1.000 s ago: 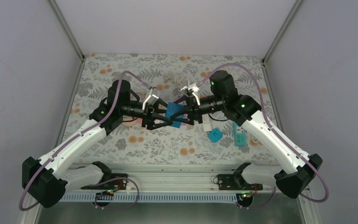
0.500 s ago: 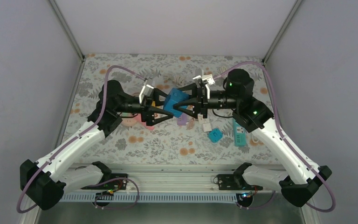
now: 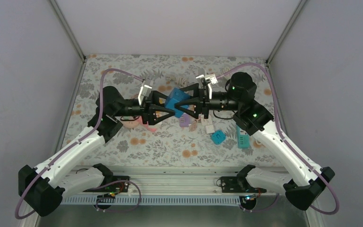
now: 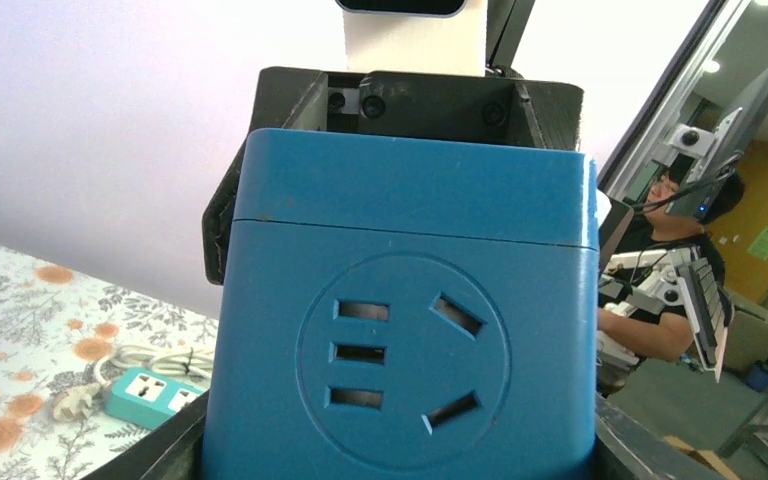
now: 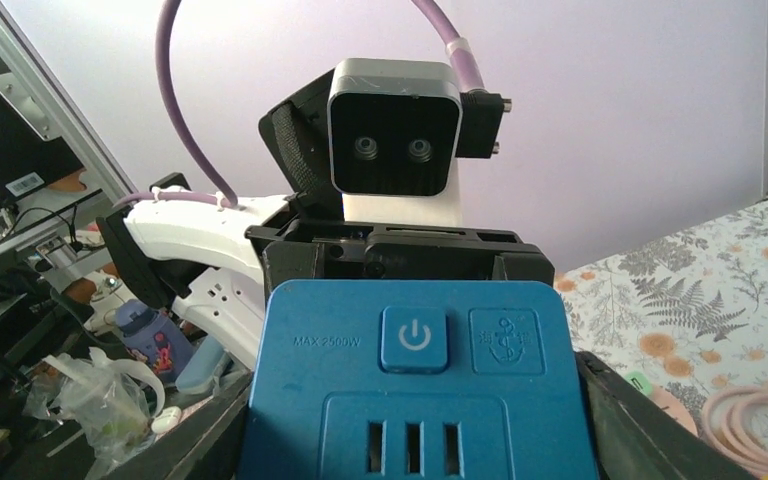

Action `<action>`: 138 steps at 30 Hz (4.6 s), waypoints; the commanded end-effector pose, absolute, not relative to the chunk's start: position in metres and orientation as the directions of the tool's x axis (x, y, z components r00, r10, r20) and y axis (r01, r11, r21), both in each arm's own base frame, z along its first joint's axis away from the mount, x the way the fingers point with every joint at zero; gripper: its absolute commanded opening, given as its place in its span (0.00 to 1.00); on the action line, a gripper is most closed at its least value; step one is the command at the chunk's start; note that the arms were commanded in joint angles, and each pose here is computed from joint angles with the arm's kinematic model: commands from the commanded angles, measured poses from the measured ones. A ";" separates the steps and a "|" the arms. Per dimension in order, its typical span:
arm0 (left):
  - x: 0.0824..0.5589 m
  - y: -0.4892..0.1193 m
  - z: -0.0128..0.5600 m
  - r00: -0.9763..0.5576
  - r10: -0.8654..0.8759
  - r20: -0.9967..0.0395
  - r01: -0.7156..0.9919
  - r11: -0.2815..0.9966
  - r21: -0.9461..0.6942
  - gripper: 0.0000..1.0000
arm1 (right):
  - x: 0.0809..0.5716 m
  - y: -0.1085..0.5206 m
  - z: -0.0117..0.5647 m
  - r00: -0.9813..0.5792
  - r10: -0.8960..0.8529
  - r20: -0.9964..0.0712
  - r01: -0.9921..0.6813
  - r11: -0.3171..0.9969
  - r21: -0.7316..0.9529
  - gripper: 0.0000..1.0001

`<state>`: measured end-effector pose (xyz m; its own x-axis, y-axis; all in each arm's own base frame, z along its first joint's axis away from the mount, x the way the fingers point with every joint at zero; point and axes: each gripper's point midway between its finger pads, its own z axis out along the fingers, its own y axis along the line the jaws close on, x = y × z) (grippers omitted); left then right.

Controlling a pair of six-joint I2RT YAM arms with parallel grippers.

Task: Insert the plug
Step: Pick up the plug from the center of the board, then insert the plug into the socket.

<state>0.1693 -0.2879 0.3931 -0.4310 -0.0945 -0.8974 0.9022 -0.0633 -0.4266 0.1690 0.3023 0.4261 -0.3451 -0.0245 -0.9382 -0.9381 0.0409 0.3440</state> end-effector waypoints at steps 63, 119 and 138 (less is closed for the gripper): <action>0.246 -0.203 0.314 -0.454 -0.061 -0.889 0.580 0.737 -0.347 1.00 | 0.427 0.131 0.150 -0.785 0.142 -0.603 -0.055 0.954 0.296 0.31; 0.253 -0.208 0.298 -0.499 -0.037 -0.866 0.561 0.748 -0.355 1.00 | 0.424 0.136 0.071 -0.819 0.034 -0.573 -0.042 0.992 0.119 0.29; 0.253 -0.205 0.293 -0.503 -0.032 -0.864 0.552 0.758 -0.349 1.00 | 0.369 0.140 -0.014 -0.914 0.062 -0.400 0.054 0.998 0.033 0.29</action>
<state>0.2538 -0.2083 0.2916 -0.5117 -0.0346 -0.8585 0.5546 0.7498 -0.3608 0.4340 0.1537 0.0773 -0.7321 0.0882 -0.6755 0.0111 0.9930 0.1176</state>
